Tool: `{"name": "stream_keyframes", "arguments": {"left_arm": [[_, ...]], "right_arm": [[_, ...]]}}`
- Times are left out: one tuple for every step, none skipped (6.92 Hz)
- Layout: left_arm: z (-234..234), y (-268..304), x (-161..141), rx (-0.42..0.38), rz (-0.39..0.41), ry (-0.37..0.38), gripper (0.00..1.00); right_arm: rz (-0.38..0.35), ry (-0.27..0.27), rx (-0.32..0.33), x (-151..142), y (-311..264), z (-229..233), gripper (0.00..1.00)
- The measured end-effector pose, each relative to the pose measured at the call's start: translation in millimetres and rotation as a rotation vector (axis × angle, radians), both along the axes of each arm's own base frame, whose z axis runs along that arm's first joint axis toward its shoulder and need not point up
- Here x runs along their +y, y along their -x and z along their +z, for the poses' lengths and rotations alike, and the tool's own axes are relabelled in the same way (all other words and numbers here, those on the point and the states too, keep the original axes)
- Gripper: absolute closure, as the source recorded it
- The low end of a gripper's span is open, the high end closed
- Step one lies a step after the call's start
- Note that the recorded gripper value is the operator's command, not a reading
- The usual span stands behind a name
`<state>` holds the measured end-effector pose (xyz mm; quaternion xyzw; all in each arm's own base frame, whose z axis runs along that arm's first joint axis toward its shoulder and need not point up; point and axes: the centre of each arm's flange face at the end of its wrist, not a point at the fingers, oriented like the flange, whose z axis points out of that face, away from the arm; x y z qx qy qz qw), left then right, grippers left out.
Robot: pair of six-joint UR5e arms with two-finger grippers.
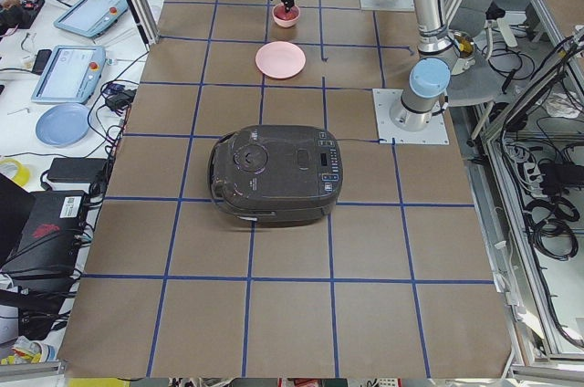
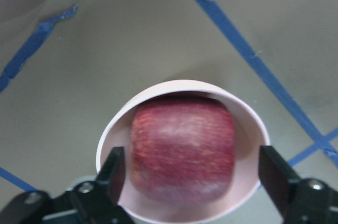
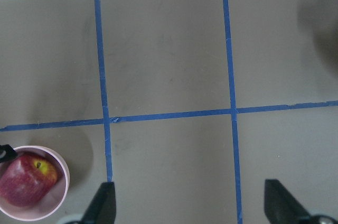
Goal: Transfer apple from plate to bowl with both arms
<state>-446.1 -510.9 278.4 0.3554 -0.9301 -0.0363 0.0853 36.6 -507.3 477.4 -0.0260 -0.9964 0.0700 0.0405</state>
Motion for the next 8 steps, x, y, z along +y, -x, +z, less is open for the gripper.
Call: {"name": "stream_keyframes", "arguments": {"left_arm": [[37,-23,-11,0.011,-0.056,0.049,0.00],[88,-51,-19,0.003,-0.146,0.115,0.00],[140,-77,-18,-0.038,-0.250,0.178,0.00],[185,-104,-9,-0.106,-0.369,0.226,0.00],[219,-136,-1,-0.171,-0.465,0.258,0.00],[239,-174,2,-0.210,-0.530,0.257,0.00],[252,-212,5,-0.233,-0.608,0.232,0.00],[258,-236,15,-0.238,-0.683,0.202,0.00]], "right_arm": [[0.002,-0.026,-0.008,4,-2,-1,0.00],[0.009,-0.046,-0.038,8,-7,-2,0.00],[0.026,-0.048,-0.089,11,-19,-1,0.00],[0.060,-0.048,-0.125,15,-38,-1,0.00],[0.075,-0.062,-0.139,20,-56,-3,0.00],[0.040,-0.097,-0.151,26,-70,-6,0.00],[-0.003,-0.128,-0.157,31,-79,-8,0.00],[-0.020,-0.141,-0.156,34,-83,-8,0.00]]}}
